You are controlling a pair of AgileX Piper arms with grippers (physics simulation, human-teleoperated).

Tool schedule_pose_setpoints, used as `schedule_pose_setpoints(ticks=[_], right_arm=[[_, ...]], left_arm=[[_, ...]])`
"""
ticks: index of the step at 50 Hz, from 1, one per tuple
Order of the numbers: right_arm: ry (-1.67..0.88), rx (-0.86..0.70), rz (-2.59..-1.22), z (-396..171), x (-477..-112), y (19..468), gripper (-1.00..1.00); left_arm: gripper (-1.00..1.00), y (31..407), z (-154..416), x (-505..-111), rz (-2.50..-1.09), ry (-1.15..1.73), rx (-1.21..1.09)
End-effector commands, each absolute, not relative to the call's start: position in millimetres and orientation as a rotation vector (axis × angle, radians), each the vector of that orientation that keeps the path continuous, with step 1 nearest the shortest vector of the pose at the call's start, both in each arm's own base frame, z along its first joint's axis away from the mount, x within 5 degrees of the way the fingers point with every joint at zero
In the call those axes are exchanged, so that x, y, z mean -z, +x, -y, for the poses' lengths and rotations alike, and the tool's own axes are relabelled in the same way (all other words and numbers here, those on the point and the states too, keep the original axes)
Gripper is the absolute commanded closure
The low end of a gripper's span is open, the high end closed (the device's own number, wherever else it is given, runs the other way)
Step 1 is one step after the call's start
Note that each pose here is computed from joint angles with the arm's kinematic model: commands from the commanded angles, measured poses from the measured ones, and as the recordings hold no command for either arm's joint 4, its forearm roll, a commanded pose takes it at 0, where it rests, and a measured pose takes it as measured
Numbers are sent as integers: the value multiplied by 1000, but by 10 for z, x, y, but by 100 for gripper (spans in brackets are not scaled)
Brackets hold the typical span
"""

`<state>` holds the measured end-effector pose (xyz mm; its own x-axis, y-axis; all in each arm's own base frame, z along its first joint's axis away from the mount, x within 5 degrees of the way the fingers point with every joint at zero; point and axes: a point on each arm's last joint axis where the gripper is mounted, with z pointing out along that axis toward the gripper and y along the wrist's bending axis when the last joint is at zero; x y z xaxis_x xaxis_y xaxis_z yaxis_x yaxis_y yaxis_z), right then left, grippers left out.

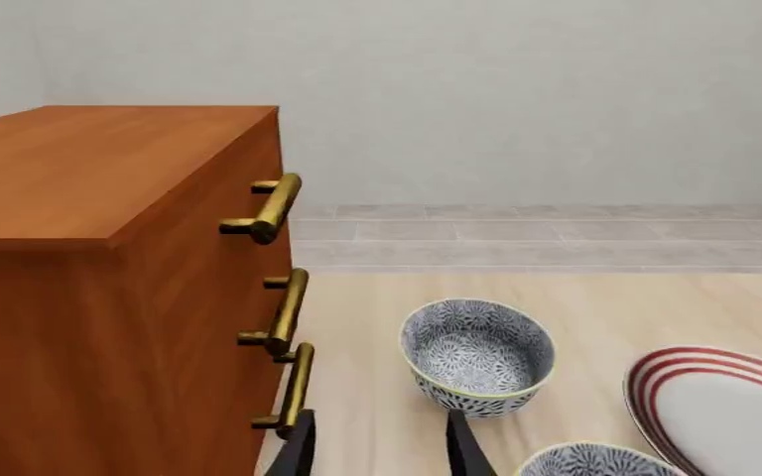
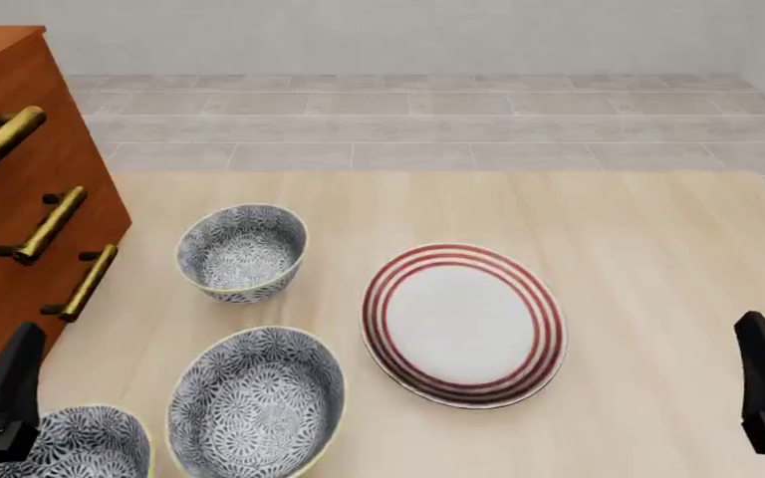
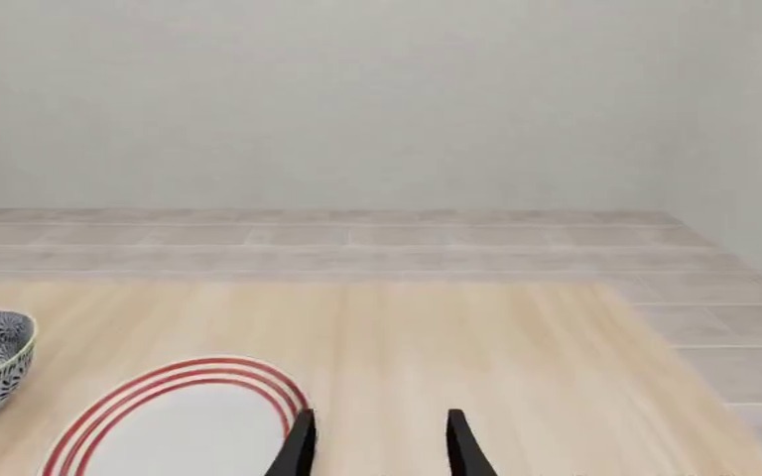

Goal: Pick up the bowl and put it in the front on the plate.

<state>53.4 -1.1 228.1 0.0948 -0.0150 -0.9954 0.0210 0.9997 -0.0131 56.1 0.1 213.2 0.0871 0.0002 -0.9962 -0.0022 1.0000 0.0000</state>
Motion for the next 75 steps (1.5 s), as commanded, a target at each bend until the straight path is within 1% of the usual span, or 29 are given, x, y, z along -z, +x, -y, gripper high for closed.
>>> schedule_pose_setpoints(ticks=[1, 18, 40, 50, 62, 75], right_arm=[[1, -3, -1486, -1, -2150, 565, -100], [-63, 16, -1493, -19, -2160, 591, -100], [-152, -22, -1507, -107, -2643, 930, -100], [-253, -99, -1569, -272, -2774, 1200, -100], [-340, -114, -1590, -447, -2910, 1525, -100], [-433, -138, -1639, -690, -2932, 1885, -100]], left_arm=[[-100, 561, 0, -2132, -1484, 0, 0], [-100, 561, 0, -2132, -1484, 0, 0], [-100, 561, 0, -2132, -1484, 0, 0], [-100, 561, 0, -2132, -1484, 0, 0], [-100, 561, 0, -2132, -1484, 0, 0], [-100, 561, 0, -2132, -1484, 0, 0]])
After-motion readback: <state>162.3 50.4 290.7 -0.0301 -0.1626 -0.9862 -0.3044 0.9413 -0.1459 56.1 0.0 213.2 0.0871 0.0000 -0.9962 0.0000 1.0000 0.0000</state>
